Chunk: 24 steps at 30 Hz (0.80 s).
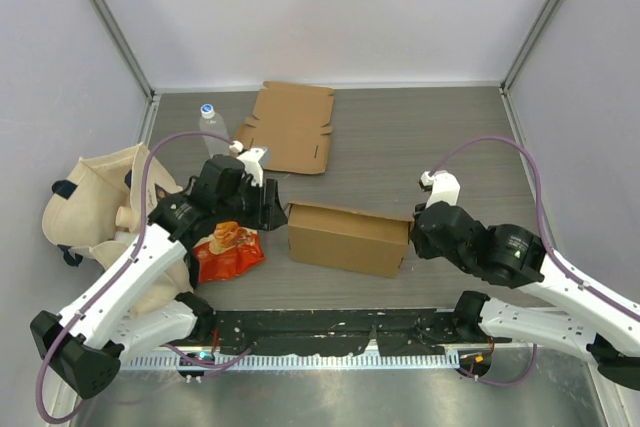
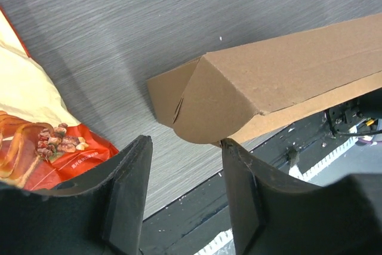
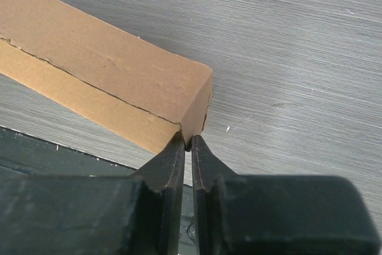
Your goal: Fold the paper box
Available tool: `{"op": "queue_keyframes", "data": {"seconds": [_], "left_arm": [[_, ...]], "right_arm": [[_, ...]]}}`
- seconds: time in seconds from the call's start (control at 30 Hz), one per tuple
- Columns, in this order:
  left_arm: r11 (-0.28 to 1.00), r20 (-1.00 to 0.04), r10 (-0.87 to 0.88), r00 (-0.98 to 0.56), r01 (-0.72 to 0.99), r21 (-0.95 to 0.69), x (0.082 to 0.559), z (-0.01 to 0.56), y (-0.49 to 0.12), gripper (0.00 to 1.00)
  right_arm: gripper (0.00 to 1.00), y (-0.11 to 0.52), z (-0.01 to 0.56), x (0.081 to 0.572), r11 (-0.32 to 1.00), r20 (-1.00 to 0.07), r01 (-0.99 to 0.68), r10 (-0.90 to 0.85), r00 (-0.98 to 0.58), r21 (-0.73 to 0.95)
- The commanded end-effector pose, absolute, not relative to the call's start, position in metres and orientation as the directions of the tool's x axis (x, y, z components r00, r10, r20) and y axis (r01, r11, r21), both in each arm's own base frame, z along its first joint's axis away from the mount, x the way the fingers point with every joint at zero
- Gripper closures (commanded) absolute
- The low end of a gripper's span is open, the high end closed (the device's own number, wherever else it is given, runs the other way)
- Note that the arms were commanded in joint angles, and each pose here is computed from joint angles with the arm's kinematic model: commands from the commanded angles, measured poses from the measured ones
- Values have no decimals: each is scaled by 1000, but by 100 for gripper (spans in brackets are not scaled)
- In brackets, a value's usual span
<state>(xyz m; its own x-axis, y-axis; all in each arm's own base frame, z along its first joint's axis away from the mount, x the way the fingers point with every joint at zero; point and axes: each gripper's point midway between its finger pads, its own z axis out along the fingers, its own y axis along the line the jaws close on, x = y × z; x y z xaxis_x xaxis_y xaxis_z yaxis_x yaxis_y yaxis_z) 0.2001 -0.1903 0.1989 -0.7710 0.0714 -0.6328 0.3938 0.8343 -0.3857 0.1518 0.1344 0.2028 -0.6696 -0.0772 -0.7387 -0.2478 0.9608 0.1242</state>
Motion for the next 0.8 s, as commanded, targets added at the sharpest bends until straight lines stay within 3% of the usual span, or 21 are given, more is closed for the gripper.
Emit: {"op": "queue_keyframes", "data": {"seconds": [0.0, 0.13, 0.23, 0.37, 0.53, 0.67, 0.77], "left_arm": [[821, -719, 43, -693, 435, -370, 215, 230, -196, 41], [801, -730, 75, -680, 476, -362, 217, 233, -202, 38], [798, -727, 91, -680, 487, -356, 220, 232, -206, 44], [798, -723, 108, -683, 493, -347, 223, 229, -208, 57], [808, -712, 99, -695, 474, -351, 222, 230, -205, 75], [815, -717, 74, -693, 457, -357, 222, 242, -203, 100], [807, -705, 58, -706, 449, -383, 221, 251, -207, 100]], "right_arm": [[87, 141, 225, 158, 955, -772, -243, -23, -635, 171], [90, 141, 234, 159, 951, -783, -249, -10, -622, 185], [94, 143, 239, 159, 947, -786, -259, -12, -618, 189], [99, 145, 244, 158, 942, -788, -266, -3, -615, 204], [99, 149, 248, 156, 932, -785, -284, 1, -620, 225], [99, 149, 242, 155, 933, -779, -283, -7, -627, 220], [99, 151, 240, 155, 933, -775, -283, -7, -632, 223]]}}
